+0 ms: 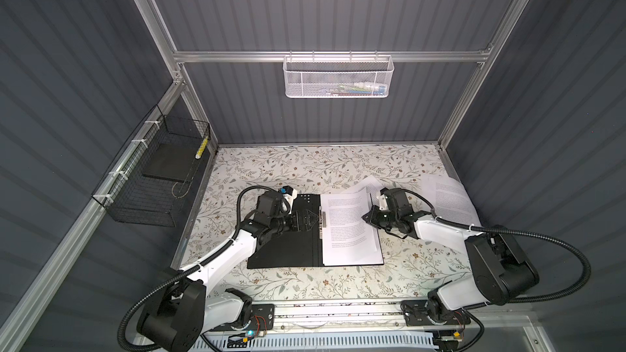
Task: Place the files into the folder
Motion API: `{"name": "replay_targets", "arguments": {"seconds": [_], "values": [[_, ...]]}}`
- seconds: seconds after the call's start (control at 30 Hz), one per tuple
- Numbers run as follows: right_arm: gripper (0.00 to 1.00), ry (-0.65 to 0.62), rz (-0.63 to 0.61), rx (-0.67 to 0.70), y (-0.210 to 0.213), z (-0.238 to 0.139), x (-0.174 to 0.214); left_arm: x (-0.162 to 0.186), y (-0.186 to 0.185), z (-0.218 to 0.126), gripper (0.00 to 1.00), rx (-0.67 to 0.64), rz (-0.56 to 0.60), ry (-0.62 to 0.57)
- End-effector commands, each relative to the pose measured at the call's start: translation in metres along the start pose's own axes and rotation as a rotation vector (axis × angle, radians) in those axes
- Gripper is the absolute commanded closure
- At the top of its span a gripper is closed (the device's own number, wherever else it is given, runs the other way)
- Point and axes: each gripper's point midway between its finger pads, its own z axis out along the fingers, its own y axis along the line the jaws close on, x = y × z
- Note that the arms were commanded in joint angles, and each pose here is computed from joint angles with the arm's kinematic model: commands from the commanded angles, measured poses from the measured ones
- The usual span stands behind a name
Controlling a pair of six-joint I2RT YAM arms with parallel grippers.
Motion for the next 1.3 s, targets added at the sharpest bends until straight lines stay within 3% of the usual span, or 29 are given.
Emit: {"name": "replay_targets", "arguments": {"seconds": [0.0, 0.27, 0.5, 0.63, 0.93, 1.27], "values": [[1.0, 0.014, 0.008, 0.01, -0.004, 0.003, 0.007, 0.004, 0.0, 0.0, 0.0, 0.011, -0.01, 0.009], [1.0, 0.017, 0.01, 0.015, -0.005, 0.005, 0.009, 0.003, -0.001, -0.001, 0.0, 0.013, -0.009, 0.007], [0.87, 0.022, 0.007, 0.013, -0.005, 0.005, 0.01, 0.002, -0.002, -0.001, 0.0, 0.015, -0.008, 0.004], [0.78, 0.027, 0.008, 0.015, -0.005, 0.006, 0.011, 0.002, -0.002, -0.001, 0.0, 0.017, -0.008, 0.005], [0.46, 0.033, -0.003, 0.04, -0.007, 0.005, 0.013, 0.002, -0.002, -0.001, 0.0, 0.017, -0.007, 0.006], [0.27, 0.05, -0.003, 0.123, -0.011, -0.002, 0.02, -0.001, -0.005, -0.002, 0.0, 0.024, -0.004, 0.001]]}}
